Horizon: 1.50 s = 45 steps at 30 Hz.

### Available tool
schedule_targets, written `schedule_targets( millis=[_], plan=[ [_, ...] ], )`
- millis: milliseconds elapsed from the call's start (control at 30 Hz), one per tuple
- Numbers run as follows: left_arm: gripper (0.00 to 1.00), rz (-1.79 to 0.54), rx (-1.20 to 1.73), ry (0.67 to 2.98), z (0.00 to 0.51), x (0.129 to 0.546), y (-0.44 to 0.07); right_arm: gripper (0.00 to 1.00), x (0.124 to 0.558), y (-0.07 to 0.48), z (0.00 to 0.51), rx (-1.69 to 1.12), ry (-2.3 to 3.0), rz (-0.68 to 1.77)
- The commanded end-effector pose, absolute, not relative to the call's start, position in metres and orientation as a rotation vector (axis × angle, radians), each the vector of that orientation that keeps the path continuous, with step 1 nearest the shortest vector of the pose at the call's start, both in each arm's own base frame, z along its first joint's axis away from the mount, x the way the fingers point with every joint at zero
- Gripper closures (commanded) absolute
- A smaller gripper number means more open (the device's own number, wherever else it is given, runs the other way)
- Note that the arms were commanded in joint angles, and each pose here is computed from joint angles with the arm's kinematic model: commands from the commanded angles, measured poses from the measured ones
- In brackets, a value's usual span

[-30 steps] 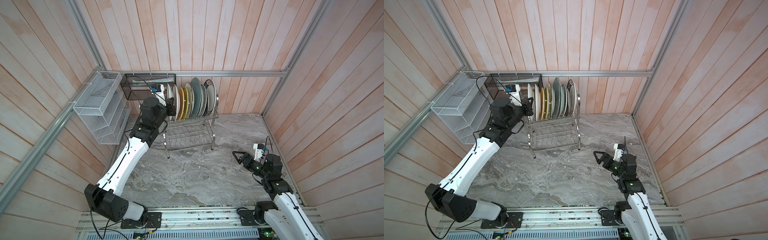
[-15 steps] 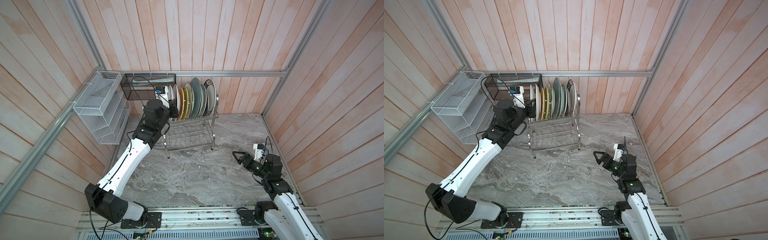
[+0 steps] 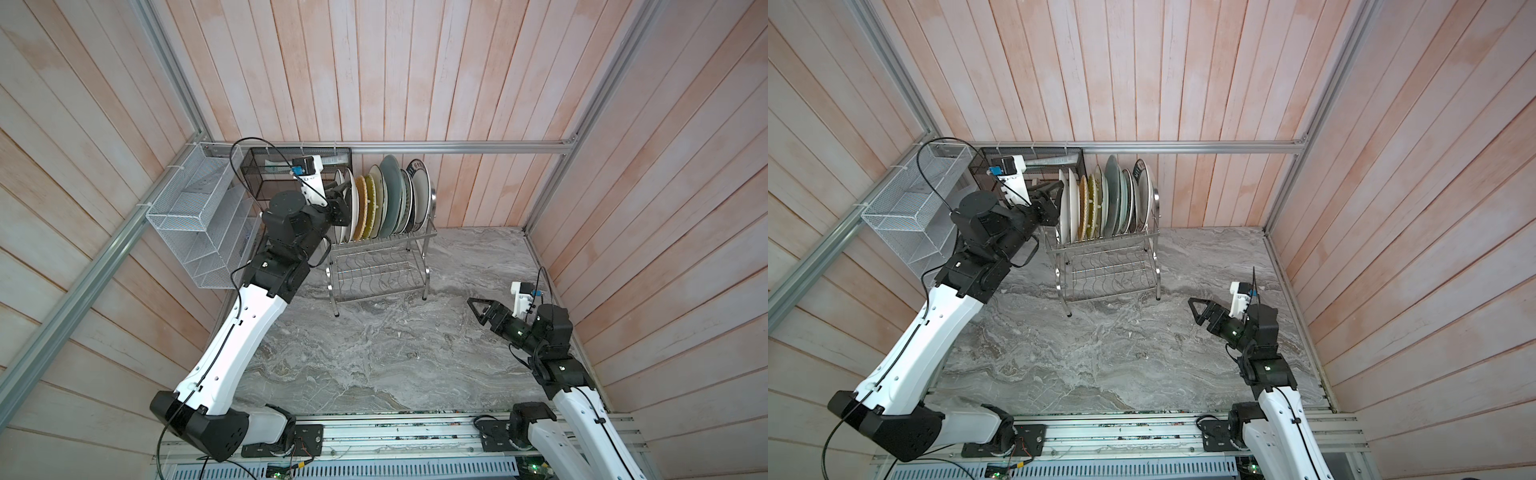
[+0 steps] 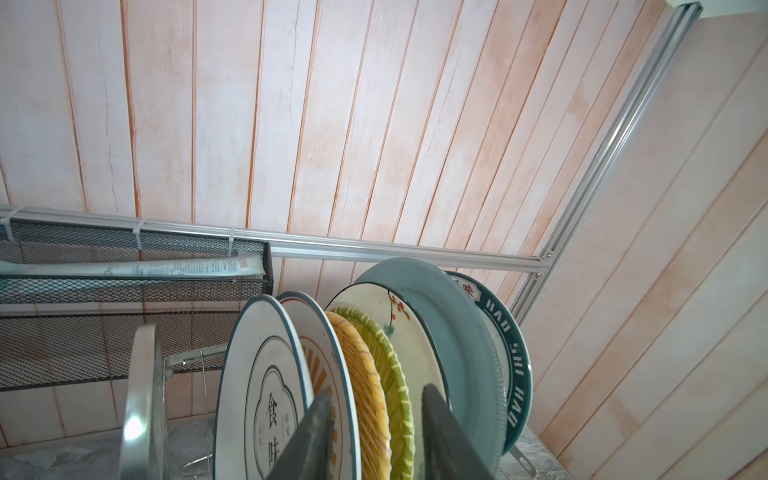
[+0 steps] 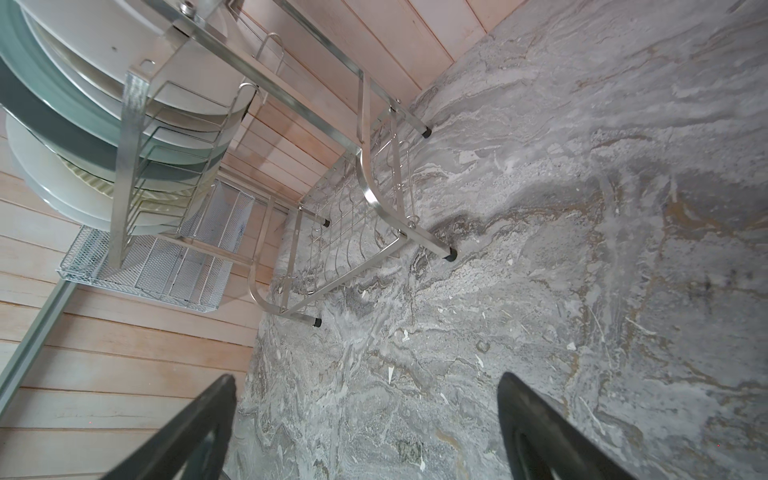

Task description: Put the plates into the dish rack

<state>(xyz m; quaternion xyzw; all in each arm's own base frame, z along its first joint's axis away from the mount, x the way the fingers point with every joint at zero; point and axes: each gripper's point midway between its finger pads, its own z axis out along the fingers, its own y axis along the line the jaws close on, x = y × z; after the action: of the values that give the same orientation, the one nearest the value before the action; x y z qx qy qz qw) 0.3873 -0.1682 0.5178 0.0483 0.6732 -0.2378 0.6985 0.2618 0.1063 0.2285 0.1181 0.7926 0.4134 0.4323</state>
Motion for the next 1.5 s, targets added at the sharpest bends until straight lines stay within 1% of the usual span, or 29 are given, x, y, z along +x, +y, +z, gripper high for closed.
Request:
schedule_targets(
  millis=[0,100,167,233,267,300,400,467,600,667,733,800,900,1067,1167,1300,1333,1400,1467],
  plan=[
    [0.60,-0.590,0.124,1.435,0.545,0.354,-0.159,0.02,0.263,0.100,0.262,0.236,1.905,0.948],
    [0.56,-0.642,0.149,1.449,0.528,0.329,-0.158,0.02,0.269,0.093,0.284,0.230,1.863,0.892],
    [0.48,-0.680,0.172,1.472,0.506,0.310,-0.157,0.02,0.276,0.086,0.298,0.242,1.834,0.836],
    [0.31,-0.688,0.168,1.503,0.479,0.291,-0.150,0.02,0.284,0.071,0.308,0.285,1.793,0.750],
    [0.11,-0.680,0.146,1.519,0.467,0.285,-0.143,0.02,0.288,0.064,0.310,0.304,1.775,0.702],
    [0.00,-0.658,0.113,1.539,0.453,0.278,-0.134,0.02,0.292,0.056,0.311,0.323,1.761,0.647],
    [0.00,-0.614,0.015,1.588,0.414,0.262,-0.111,0.02,0.302,0.033,0.303,0.355,1.733,0.478],
    [0.00,-0.593,-0.070,1.634,0.382,0.259,-0.099,0.02,0.308,0.028,0.291,0.328,1.714,0.412],
    [0.00,-0.516,-0.295,1.726,0.301,0.268,-0.074,0.02,0.312,0.011,0.272,0.316,1.601,0.287],
    [0.00,-0.419,-0.397,1.731,0.269,0.277,-0.057,0.02,0.311,-0.001,0.262,0.332,1.557,0.200],
    [0.00,-0.275,-0.564,1.728,0.240,0.288,-0.029,0.02,0.311,-0.018,0.245,0.372,1.543,0.091],
    [0.00,-0.168,-0.631,1.721,0.226,0.298,-0.012,0.02,0.314,-0.028,0.228,0.385,1.567,0.009],
    [0.00,-0.049,-0.670,1.655,0.218,0.311,0.006,0.02,0.320,-0.038,0.204,0.391,1.608,-0.040],
    [0.00,0.185,-0.698,1.582,0.197,0.312,0.048,0.02,0.319,-0.048,0.182,0.377,1.593,-0.092],
    [0.00,0.211,-0.695,1.581,0.174,0.311,0.066,0.02,0.321,-0.057,0.167,0.383,1.610,-0.112],
    [0.00,0.233,-0.618,1.552,0.153,0.308,0.072,0.02,0.320,-0.066,0.150,0.420,1.599,-0.113],
    [0.00,0.244,-0.610,1.534,0.153,0.309,0.074,0.02,0.322,-0.068,0.150,0.430,1.591,-0.117],
    [0.00,0.199,-0.481,1.524,0.161,0.315,0.059,0.02,0.327,-0.067,0.153,0.384,1.591,-0.138],
    [0.00,0.222,-0.465,1.525,0.162,0.323,0.060,0.02,0.332,-0.070,0.154,0.384,1.589,-0.161]
  ],
)
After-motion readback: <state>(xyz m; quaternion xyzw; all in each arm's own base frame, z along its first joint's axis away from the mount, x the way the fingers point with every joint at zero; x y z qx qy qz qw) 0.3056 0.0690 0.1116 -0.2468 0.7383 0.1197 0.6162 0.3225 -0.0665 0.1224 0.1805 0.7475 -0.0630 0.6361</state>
